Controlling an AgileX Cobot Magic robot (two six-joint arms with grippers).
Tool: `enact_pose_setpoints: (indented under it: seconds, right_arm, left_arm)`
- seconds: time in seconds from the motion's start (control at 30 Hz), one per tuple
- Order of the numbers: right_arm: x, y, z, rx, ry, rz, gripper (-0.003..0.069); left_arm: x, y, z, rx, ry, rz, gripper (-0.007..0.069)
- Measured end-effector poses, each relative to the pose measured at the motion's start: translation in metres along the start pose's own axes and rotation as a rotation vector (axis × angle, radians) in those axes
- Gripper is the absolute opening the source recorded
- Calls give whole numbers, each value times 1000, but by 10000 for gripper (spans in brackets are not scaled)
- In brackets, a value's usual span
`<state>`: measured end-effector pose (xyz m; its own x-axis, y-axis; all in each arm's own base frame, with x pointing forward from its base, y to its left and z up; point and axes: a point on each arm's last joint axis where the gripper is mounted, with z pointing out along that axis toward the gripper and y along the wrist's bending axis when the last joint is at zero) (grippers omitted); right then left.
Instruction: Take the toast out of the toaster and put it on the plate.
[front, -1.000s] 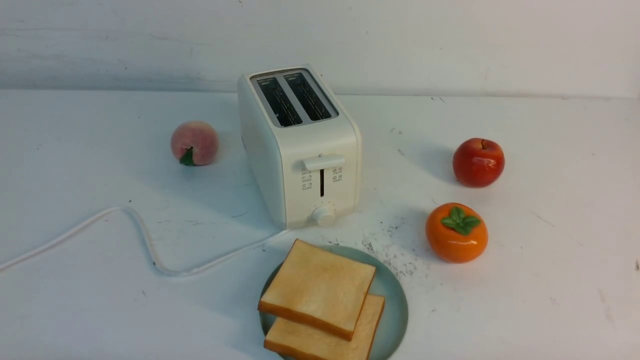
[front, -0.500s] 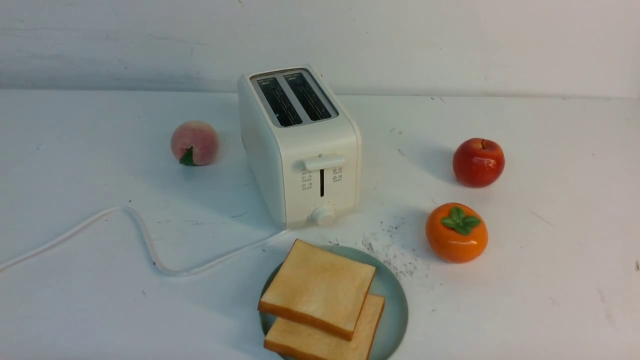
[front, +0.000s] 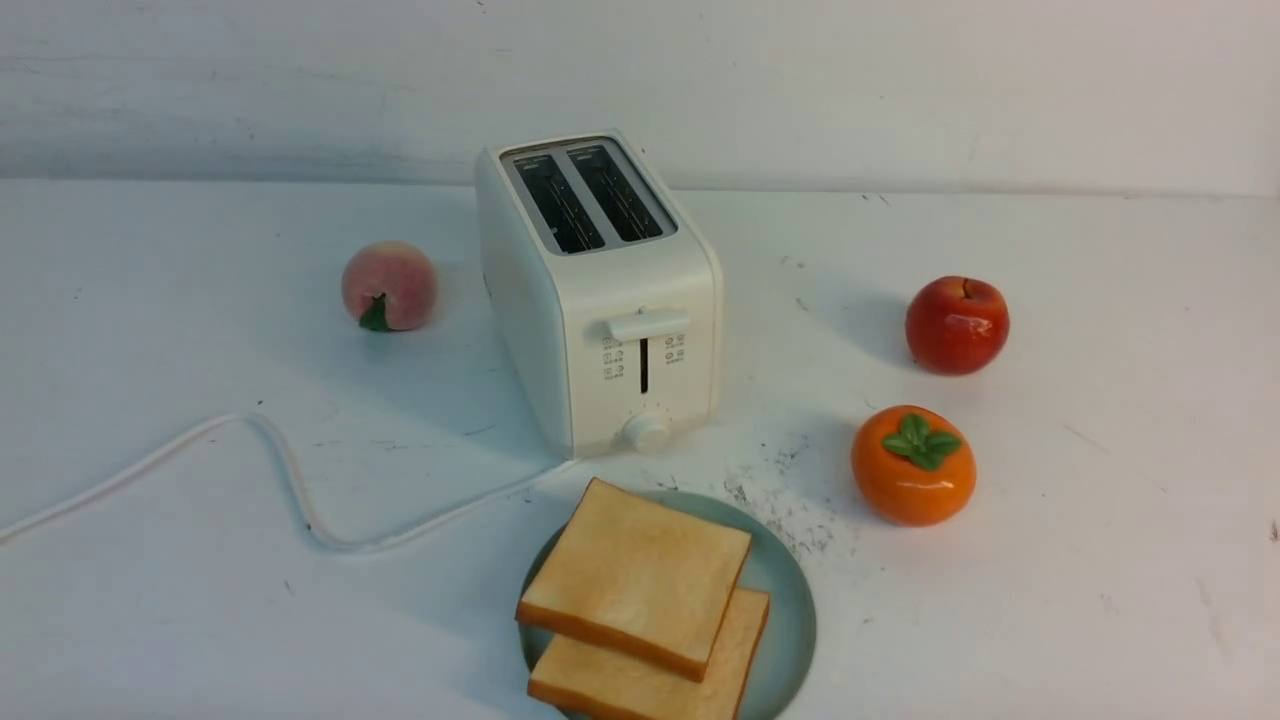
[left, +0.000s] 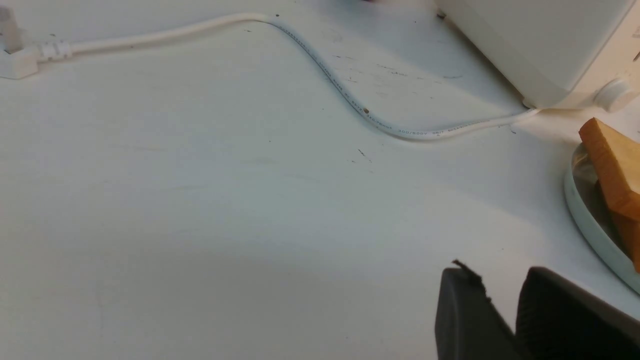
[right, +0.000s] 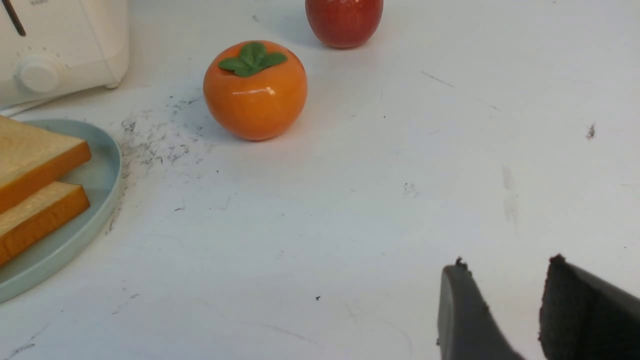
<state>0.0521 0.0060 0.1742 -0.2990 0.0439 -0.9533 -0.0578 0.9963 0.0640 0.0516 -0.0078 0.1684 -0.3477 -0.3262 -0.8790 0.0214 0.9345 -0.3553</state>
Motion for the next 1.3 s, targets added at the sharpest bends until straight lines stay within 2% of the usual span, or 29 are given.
enact_pose_setpoints:
  seconds: [1.3]
  right_arm:
    - [0,0,0,0,0,0,240]
  left_arm:
    - [0,0,0,0,0,0,182]
